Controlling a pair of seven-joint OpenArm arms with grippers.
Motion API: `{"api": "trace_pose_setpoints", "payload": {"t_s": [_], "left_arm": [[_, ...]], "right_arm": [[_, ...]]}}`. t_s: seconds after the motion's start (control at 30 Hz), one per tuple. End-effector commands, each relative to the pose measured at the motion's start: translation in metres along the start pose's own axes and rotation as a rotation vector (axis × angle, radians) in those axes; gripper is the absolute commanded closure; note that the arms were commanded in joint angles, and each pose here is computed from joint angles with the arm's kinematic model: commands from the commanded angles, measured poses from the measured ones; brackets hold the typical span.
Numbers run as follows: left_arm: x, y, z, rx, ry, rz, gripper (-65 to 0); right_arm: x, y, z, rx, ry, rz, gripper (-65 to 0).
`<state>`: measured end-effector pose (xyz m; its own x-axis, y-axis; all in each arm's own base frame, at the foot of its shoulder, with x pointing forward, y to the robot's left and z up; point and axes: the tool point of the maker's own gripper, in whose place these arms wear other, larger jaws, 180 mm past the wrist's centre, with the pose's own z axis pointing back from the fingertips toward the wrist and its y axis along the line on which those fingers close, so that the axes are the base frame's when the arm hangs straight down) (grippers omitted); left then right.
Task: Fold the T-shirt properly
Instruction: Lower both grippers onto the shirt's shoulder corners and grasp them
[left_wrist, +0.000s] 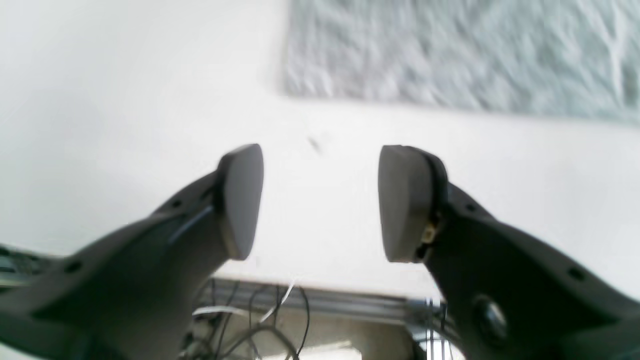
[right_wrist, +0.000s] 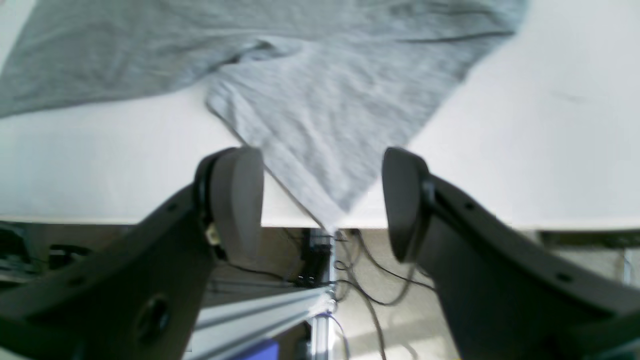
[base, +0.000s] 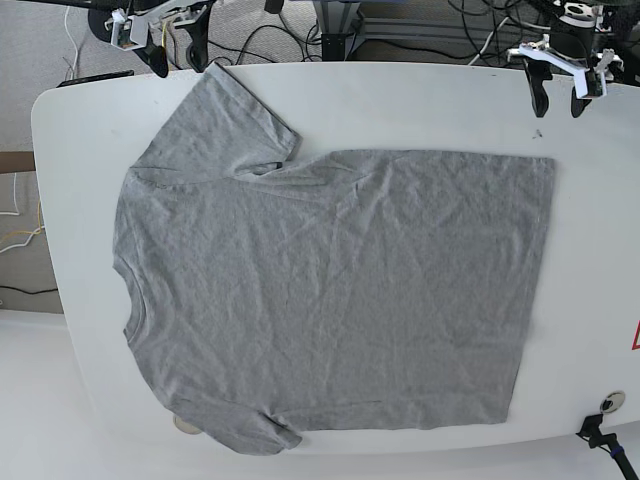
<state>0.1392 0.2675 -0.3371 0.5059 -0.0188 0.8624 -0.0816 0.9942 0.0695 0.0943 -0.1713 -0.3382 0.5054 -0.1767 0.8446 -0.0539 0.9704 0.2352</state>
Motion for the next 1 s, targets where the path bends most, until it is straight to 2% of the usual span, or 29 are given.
{"api": "trace_pose_setpoints", "payload": {"t_s": [0.0,0.1,0.2,0.33,0.47,0.7,0.83,0.97], "left_arm": [[0.014,-0.001,-0.001,-0.007,-0.049,-0.003,-39.3],[0.021,-0.002,-0.006,-0.01,-0.074,0.0,-41.1],[0.033,-0.002,-0.014,-0.006,-0.111,0.004,-41.1],[0.031,0.001,-0.025,0.006,-0.058,0.021,-41.2],[0.038,0.005,-0.031,-0.014,-0.056,0.14,-41.3],[0.049,0.018,-0.047,-0.019,0.014,0.181,-41.3],[0.046,0.02,-0.061,-0.017,0.057,0.205,-41.3],[0.046,0.027,-0.061,0.001,0.062,0.211,-41.3]], "right_arm": [[0.011,0.007,-0.007,0.023,-0.042,-0.01,-36.6],[0.012,0.014,-0.023,0.028,-0.038,-0.049,-36.6],[0.013,0.015,-0.036,0.028,-0.018,-0.162,-36.6],[0.014,0.007,-0.042,0.019,0.01,-0.263,-36.6],[0.017,-0.015,-0.045,-0.015,0.052,-0.355,-36.6],[0.019,-0.037,-0.05,-0.009,0.127,-0.501,-36.3],[0.01,-0.034,-0.05,0.006,0.182,-0.546,-36.3],[-0.015,-0.04,-0.047,-0.007,0.247,-0.641,-36.2]]}}
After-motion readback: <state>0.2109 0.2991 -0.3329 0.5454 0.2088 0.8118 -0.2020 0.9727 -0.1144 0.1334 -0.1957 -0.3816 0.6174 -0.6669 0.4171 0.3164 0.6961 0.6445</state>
